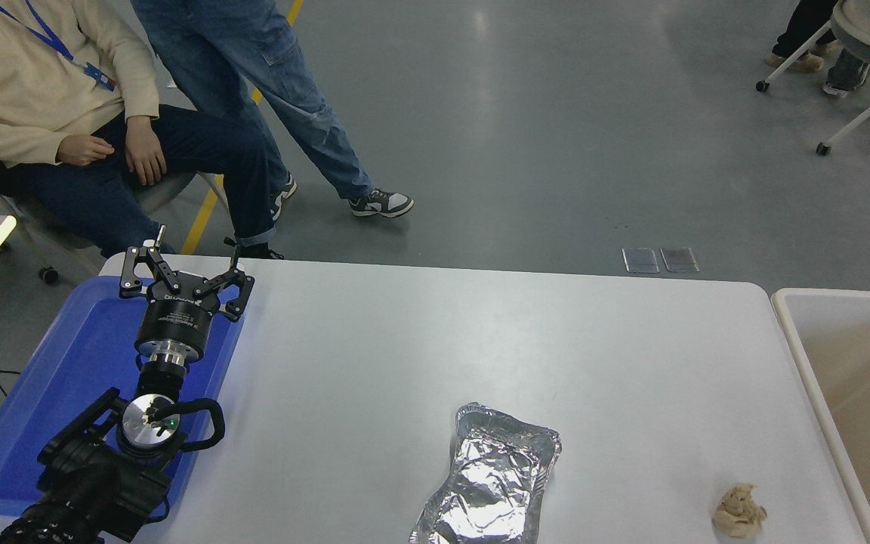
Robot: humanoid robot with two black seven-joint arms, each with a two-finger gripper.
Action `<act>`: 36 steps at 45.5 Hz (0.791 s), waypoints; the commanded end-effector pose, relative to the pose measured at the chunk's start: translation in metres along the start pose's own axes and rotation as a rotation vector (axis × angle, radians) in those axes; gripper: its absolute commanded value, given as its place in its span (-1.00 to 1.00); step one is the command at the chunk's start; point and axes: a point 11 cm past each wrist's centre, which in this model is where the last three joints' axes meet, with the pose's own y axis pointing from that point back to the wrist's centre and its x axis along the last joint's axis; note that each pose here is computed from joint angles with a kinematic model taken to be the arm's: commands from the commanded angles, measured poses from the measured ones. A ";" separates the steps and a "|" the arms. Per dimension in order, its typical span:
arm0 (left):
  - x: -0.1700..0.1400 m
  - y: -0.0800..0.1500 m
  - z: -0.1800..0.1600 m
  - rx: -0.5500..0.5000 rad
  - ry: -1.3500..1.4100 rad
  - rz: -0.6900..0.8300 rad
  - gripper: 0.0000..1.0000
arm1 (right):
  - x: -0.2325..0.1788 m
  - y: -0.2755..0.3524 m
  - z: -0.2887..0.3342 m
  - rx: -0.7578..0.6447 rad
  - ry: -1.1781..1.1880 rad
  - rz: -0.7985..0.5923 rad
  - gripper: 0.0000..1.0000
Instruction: Pick up paper cup place in dustbin
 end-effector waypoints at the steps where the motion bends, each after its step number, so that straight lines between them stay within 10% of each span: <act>1: 0.000 0.000 0.000 0.002 0.001 -0.001 1.00 | 0.007 0.002 -0.031 0.075 -0.286 -0.023 1.00; 36: -0.001 -0.001 0.000 0.001 0.000 -0.001 1.00 | -0.048 0.045 -0.164 0.498 -1.036 -0.478 1.00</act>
